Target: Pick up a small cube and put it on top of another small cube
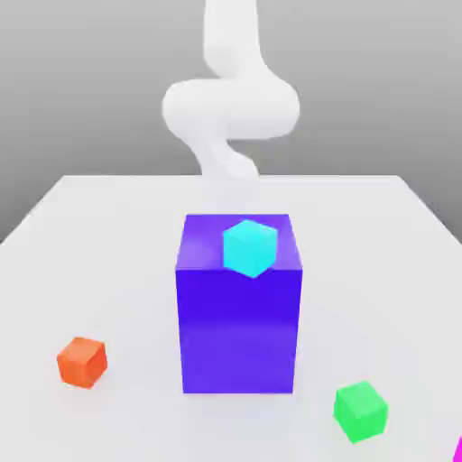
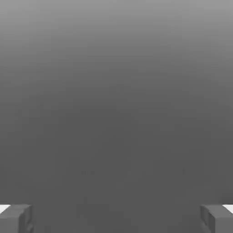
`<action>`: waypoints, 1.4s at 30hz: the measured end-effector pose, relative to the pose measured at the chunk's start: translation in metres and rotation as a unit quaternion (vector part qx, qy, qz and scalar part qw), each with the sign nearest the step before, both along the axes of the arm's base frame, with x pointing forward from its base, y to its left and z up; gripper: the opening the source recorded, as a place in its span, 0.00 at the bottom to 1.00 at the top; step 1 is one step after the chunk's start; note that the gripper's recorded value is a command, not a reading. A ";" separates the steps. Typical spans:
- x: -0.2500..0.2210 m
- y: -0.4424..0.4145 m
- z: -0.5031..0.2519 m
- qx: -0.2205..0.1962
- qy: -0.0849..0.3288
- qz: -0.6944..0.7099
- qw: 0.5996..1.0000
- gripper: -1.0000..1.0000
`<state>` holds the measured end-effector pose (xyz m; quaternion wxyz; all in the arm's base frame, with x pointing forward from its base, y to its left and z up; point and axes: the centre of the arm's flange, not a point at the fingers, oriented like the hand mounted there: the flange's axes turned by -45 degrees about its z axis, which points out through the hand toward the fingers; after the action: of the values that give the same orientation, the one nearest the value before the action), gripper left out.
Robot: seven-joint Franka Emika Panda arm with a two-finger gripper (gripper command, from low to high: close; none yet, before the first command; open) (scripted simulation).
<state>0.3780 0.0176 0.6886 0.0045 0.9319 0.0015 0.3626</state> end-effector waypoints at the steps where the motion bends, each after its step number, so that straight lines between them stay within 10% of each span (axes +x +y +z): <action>1: 0.013 0.008 -0.010 -0.004 0.012 0.003 1.000 0.50; 18: 0.151 0.156 -0.234 -0.053 0.195 0.073 0.977 0.50; 37: 0.130 0.296 -0.543 -0.055 0.358 0.151 0.920 0.50; 38: 0.129 0.296 -0.554 -0.055 0.358 0.151 0.920 0.00; 42: 0.129 0.296 -0.554 -0.054 0.358 0.151 0.920 0.00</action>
<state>0.5071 0.3137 0.1342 -0.0006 0.9865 0.1636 0.0005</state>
